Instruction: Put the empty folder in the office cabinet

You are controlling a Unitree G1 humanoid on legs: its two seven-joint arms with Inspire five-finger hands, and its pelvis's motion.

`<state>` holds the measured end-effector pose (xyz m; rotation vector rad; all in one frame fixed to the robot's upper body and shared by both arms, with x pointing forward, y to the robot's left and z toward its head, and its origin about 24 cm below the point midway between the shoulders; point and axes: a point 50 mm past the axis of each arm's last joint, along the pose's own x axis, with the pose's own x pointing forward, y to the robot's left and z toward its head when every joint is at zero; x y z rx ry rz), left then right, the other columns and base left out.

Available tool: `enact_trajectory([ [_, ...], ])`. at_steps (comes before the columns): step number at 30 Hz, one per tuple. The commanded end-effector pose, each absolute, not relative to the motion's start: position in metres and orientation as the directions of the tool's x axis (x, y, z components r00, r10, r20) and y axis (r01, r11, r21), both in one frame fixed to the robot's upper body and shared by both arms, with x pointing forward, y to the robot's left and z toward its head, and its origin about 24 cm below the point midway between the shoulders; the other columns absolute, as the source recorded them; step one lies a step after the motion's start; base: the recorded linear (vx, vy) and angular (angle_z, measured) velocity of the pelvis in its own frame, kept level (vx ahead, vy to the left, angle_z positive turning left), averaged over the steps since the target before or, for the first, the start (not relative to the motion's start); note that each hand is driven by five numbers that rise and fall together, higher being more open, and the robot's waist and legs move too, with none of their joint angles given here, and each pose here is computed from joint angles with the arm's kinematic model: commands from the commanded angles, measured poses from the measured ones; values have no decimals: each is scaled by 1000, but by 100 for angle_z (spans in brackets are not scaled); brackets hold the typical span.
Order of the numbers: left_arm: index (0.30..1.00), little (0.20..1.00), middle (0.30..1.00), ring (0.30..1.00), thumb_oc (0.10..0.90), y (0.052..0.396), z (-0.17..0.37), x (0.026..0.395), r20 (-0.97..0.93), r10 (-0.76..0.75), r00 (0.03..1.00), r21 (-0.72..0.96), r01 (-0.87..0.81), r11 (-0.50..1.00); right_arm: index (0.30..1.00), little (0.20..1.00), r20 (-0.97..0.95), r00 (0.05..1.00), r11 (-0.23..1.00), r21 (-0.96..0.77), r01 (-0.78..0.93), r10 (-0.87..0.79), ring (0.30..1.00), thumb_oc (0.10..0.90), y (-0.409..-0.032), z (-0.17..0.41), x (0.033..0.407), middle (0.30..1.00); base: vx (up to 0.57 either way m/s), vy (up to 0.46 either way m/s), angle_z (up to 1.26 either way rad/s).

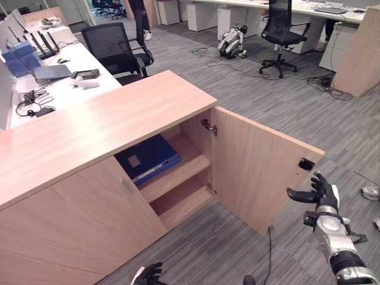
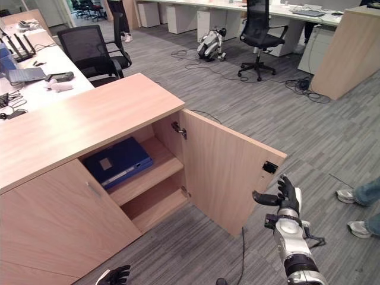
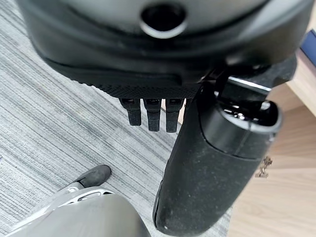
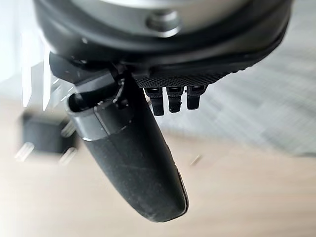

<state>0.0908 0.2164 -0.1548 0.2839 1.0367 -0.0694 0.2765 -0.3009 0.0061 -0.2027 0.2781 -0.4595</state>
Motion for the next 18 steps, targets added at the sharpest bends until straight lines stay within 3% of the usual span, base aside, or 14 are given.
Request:
enact_trajectory([
  [1,900,900,900,900,800,237,-143,114,-815,84,573,280,263,923,900,900,54,941,914,-223,338,-335,900,800,-276,73,326,900,0,0,0],
  [10,900,900,900,900,800,233,-148,111,-831,113,545,292,254,922,900,900,60,989,963,-225,145,-135,900,800,-218,69,334,900,0,18,-5],
  [18,900,900,900,900,800,241,-134,132,-747,171,643,312,111,944,900,900,94,977,972,-155,-174,190,900,800,-154,55,289,900,-33,-32,25],
])
